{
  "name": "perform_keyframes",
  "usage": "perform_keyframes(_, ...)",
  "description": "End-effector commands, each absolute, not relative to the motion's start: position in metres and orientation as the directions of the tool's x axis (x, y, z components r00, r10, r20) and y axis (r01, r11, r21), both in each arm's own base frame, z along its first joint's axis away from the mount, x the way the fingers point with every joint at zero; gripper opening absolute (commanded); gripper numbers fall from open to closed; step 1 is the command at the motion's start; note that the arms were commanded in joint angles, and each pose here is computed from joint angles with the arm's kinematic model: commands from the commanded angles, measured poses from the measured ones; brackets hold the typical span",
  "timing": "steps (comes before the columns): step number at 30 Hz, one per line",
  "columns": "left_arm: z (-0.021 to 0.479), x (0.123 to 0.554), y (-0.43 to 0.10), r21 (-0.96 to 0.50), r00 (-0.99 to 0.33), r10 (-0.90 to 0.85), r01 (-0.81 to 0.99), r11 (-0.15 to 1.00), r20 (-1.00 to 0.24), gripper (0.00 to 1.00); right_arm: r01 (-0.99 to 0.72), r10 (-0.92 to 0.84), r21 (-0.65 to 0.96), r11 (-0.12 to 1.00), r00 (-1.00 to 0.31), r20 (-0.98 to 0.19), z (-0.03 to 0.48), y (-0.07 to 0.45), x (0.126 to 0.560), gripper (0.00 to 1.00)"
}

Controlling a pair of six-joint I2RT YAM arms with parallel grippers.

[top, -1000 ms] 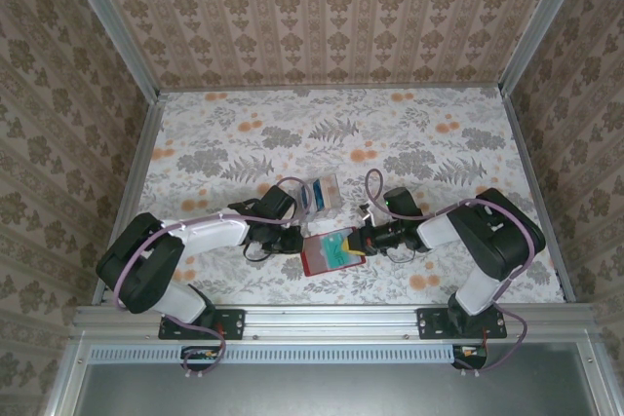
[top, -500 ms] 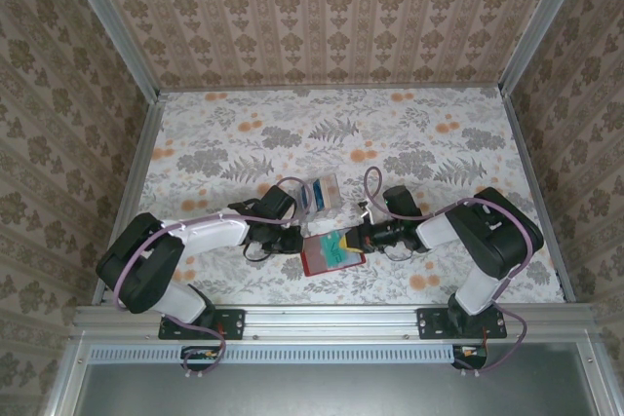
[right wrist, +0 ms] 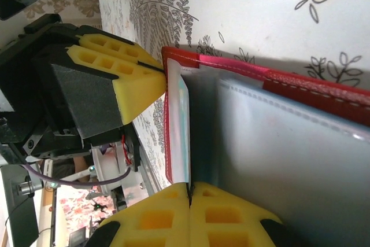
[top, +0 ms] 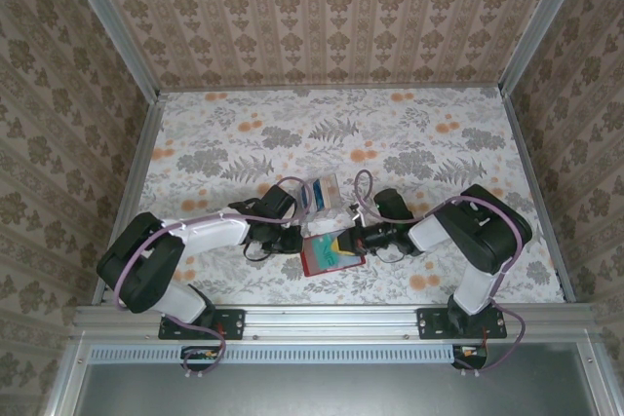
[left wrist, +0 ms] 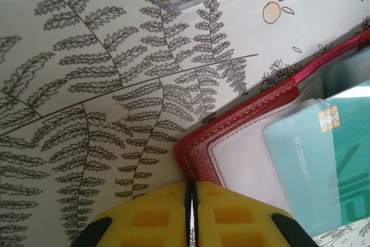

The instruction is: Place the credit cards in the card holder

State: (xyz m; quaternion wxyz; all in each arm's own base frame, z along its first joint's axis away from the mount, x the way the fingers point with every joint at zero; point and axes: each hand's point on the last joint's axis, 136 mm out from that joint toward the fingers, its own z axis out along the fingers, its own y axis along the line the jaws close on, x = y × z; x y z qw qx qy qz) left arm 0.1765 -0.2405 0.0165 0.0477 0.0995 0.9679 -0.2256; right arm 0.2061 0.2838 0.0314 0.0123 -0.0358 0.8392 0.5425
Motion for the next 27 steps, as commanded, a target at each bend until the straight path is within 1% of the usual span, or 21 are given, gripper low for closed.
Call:
perform_keyframes(1, 0.007, 0.176, -0.231, -0.375, -0.985, 0.146, 0.172, 0.911, -0.095, 0.12, -0.029, 0.023, 0.893, 0.45, -0.999, -0.044, 0.022, 0.285, 0.211, 0.0)
perform_keyframes(4, 0.005, 0.177, -0.23, -0.369, -0.985, 0.144, 0.17, 0.914, -0.098, 0.11, -0.04, 0.01, 0.892, 0.45, -0.999, -0.049, 0.024, 0.295, 0.206, 0.0)
perform_keyframes(8, 0.005, 0.175, -0.233, -0.387, -0.986, 0.138, 0.162, 0.908, -0.088, 0.11, -0.044, 0.041, 0.879, 0.475, -0.997, -0.072, 0.028, 0.298, 0.205, 0.0)
perform_keyframes(15, 0.007, 0.176, -0.236, -0.398, -0.986, 0.139, 0.164, 0.903, -0.093, 0.11, -0.06, 0.071, 0.832, 0.551, -0.99, -0.118, 0.026, 0.307, 0.201, 0.0)
perform_keyframes(18, 0.007, 0.177, -0.234, -0.393, -0.985, 0.138, 0.168, 0.904, -0.103, 0.11, -0.058, 0.065, 0.821, 0.567, -0.991, -0.114, 0.022, 0.31, 0.198, 0.01)
perform_keyframes(20, 0.007, 0.177, -0.235, -0.397, -0.986, 0.136, 0.165, 0.903, -0.1, 0.11, -0.047, 0.077, 0.813, 0.581, -0.991, -0.112, 0.021, 0.307, 0.198, 0.04)
perform_keyframes(22, 0.009, 0.176, -0.235, -0.402, -0.985, 0.139, 0.168, 0.9, -0.101, 0.11, -0.046, 0.087, 0.783, 0.62, -0.988, -0.127, 0.019, 0.299, 0.199, 0.14)
perform_keyframes(27, 0.011, 0.176, -0.228, -0.386, -0.984, 0.142, 0.175, 0.906, -0.112, 0.11, -0.101, 0.044, 0.716, 0.691, -0.982, -0.182, 0.033, 0.283, 0.194, 0.23)
